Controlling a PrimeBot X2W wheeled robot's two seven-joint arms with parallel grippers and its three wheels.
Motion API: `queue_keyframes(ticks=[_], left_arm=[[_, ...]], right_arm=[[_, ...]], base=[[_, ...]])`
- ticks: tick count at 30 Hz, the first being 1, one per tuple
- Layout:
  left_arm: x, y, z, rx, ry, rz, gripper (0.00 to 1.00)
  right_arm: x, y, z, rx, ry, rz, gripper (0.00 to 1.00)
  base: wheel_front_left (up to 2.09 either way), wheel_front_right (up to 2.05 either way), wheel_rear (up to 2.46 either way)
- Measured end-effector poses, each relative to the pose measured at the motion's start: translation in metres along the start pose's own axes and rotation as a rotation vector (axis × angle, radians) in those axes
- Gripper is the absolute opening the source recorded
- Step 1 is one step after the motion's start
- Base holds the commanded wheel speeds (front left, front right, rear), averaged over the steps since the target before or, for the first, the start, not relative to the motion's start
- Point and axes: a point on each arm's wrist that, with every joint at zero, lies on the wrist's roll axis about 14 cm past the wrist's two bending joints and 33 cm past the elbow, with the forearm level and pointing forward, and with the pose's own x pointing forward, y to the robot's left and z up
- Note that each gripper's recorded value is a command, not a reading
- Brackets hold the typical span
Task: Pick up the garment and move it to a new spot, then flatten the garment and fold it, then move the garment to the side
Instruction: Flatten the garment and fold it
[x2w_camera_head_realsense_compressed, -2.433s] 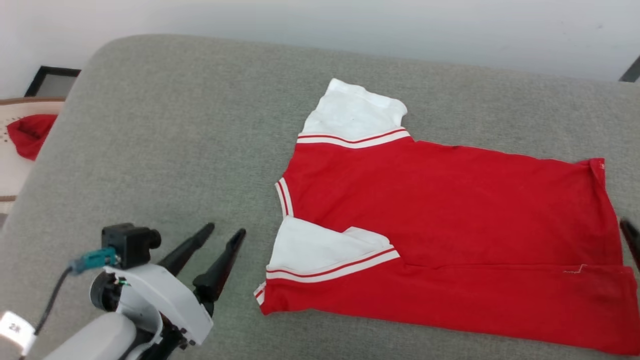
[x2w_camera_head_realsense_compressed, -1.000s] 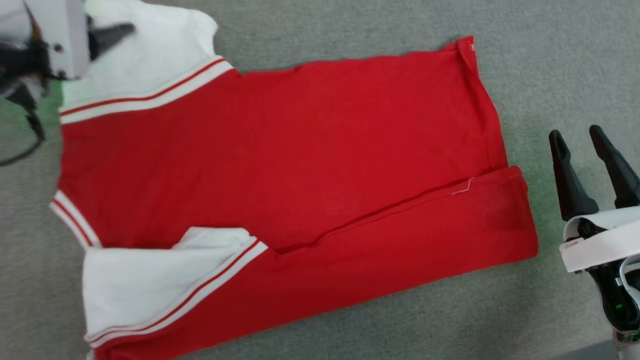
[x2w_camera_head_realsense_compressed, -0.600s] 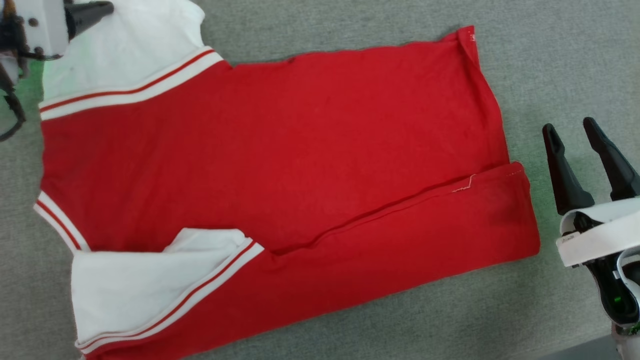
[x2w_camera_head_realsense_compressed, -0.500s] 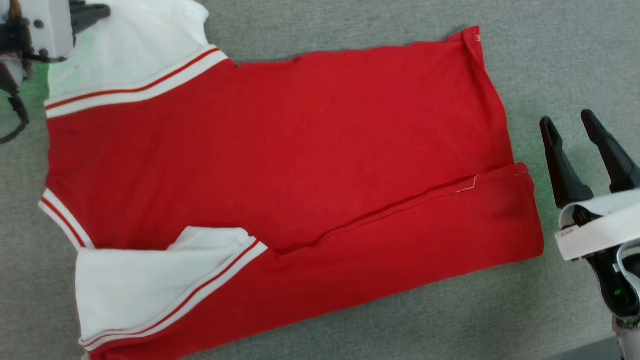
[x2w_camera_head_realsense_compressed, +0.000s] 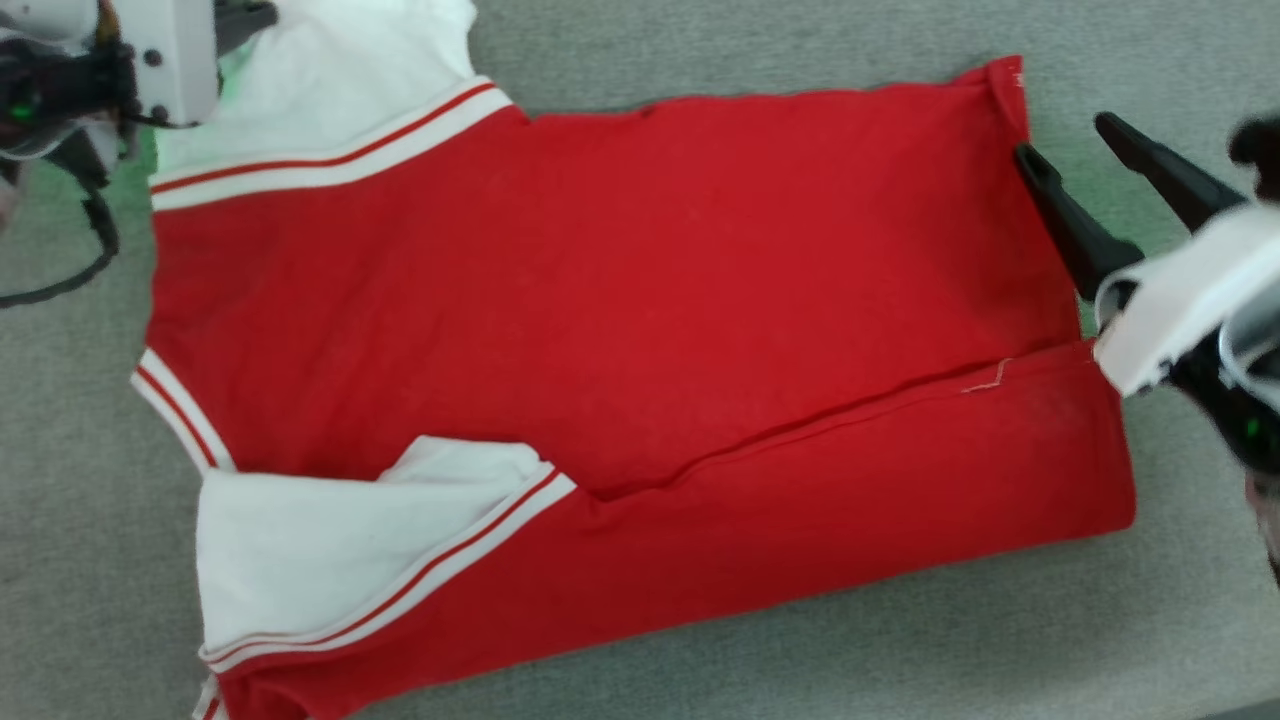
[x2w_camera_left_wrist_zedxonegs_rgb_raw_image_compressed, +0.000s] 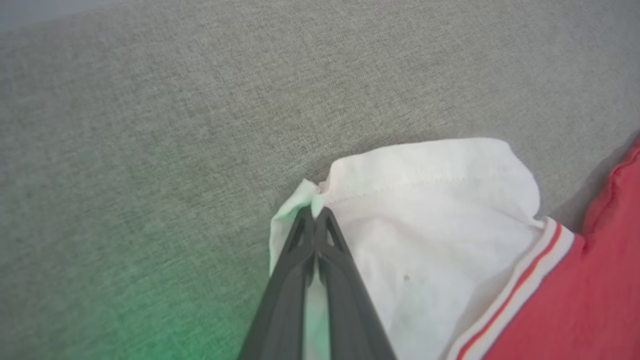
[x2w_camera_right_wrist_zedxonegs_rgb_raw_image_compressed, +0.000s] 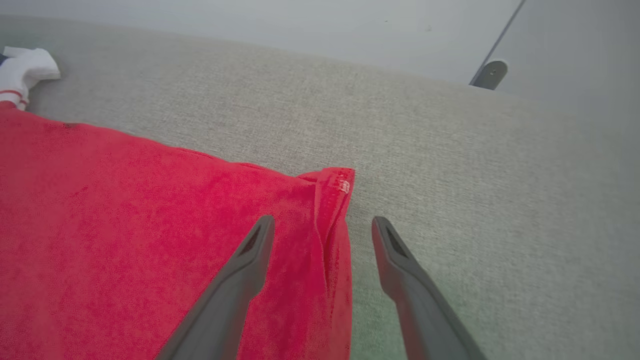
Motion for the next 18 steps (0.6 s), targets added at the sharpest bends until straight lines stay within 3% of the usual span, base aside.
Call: queue_keyframes(ticks=[1,2,3,5,8,14,16,18], left_arm=[[0.000,0.000,0.000,0.000,0.000,0.000,0.00],[0.000,-0.001,0.000,0.004,-0.006,-0.005,0.00],[0.000,-0.001,0.000,0.004,-0.006,-0.005,0.00],[0.000,-0.003,0.000,0.007,-0.012,-0.014,0.00],[-0.001,-0.005,-0.001,0.006,-0.025,-0.023,0.00],[-0.001,-0.007,-0.003,0.012,-0.035,-0.034,0.00],[-0.002,-0.010,-0.003,0.016,-0.046,-0.042,0.00],[-0.002,-0.011,-0.003,0.018,-0.052,-0.044,0.00]], right_arm=[[0.000,0.000,0.000,0.000,0.000,0.000,1.00],[0.013,0.004,-0.006,0.015,0.094,0.026,1.00],[0.013,0.004,-0.006,0.015,0.094,0.026,1.00],[0.027,0.009,-0.018,0.027,0.243,0.064,1.00],[0.036,0.006,-0.025,0.044,0.359,0.076,1.00],[0.055,0.000,-0.022,0.042,0.409,0.068,1.00],[0.063,0.002,-0.024,0.042,0.424,0.077,0.00],[0.064,0.003,-0.024,0.039,0.424,0.082,0.00]], base=[[0.00,0.00,0.00],[0.00,0.00,0.00],[0.00,0.00,0.00],[0.00,0.00,0.00],[0.00,0.00,0.00],[0.00,0.00,0.00],[0.00,0.00,0.00],[0.00,0.00,0.00]])
